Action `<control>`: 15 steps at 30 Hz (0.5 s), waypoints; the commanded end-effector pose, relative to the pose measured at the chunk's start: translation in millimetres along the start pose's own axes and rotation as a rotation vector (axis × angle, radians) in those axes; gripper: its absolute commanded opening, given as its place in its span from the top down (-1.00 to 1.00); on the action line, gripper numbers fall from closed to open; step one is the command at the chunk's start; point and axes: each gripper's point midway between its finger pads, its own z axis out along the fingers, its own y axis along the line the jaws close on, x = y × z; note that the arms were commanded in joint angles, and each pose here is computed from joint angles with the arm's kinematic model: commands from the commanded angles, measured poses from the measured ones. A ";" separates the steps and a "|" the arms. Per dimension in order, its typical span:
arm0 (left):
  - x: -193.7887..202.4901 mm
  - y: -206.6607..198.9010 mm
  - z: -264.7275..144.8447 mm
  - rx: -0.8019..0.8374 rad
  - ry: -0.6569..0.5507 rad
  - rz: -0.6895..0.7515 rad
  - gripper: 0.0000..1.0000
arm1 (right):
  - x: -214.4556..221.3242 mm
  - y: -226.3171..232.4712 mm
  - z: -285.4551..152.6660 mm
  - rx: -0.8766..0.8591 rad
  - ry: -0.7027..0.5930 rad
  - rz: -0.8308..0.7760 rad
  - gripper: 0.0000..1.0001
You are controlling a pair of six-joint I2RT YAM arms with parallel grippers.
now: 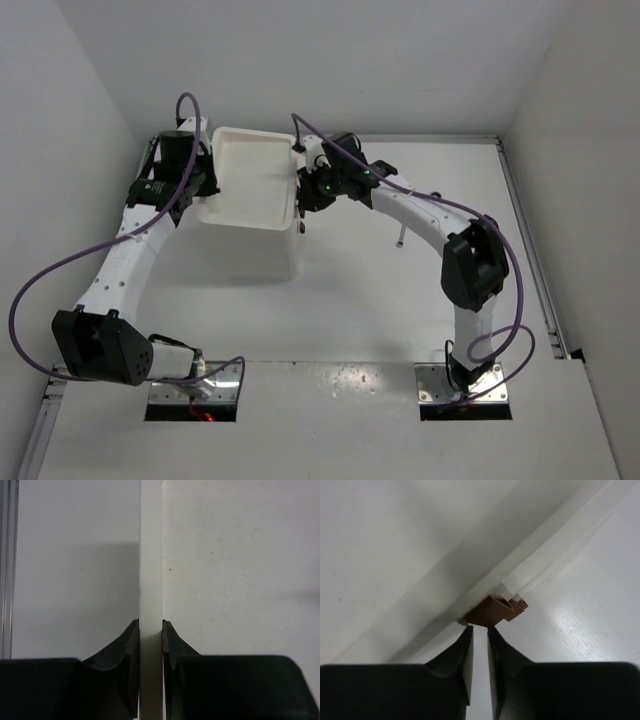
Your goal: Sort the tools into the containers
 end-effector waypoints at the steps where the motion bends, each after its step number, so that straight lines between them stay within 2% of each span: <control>1: 24.6 -49.3 4.8 0.196 0.091 -0.041 1.00 | -47.8 25.3 -27.1 -0.105 -0.200 0.015 0.59; 3: 22.6 -51.8 4.8 0.206 0.085 -0.054 1.00 | -49.4 15.5 -36.6 -0.088 -0.219 0.032 0.48; 4: 22.5 -52.3 4.7 0.206 0.086 -0.066 1.00 | -52.9 11.1 -45.7 -0.064 -0.236 0.043 0.35; 5: 22.7 -53.8 4.3 0.215 0.088 -0.066 1.00 | -55.8 3.8 -52.8 -0.032 -0.247 0.050 0.14; 8: 27.7 -61.0 7.8 0.241 0.116 -0.110 1.00 | -51.0 -28.2 -77.6 0.083 -0.264 0.089 -0.03; 11: 35.0 -70.5 14.1 0.207 0.145 -0.175 1.00 | -37.1 -59.2 -97.8 0.172 -0.257 0.128 -0.03; 15: 39.9 -82.5 15.7 0.196 0.165 -0.183 1.00 | -16.5 -93.9 -127.9 0.278 -0.254 0.190 -0.03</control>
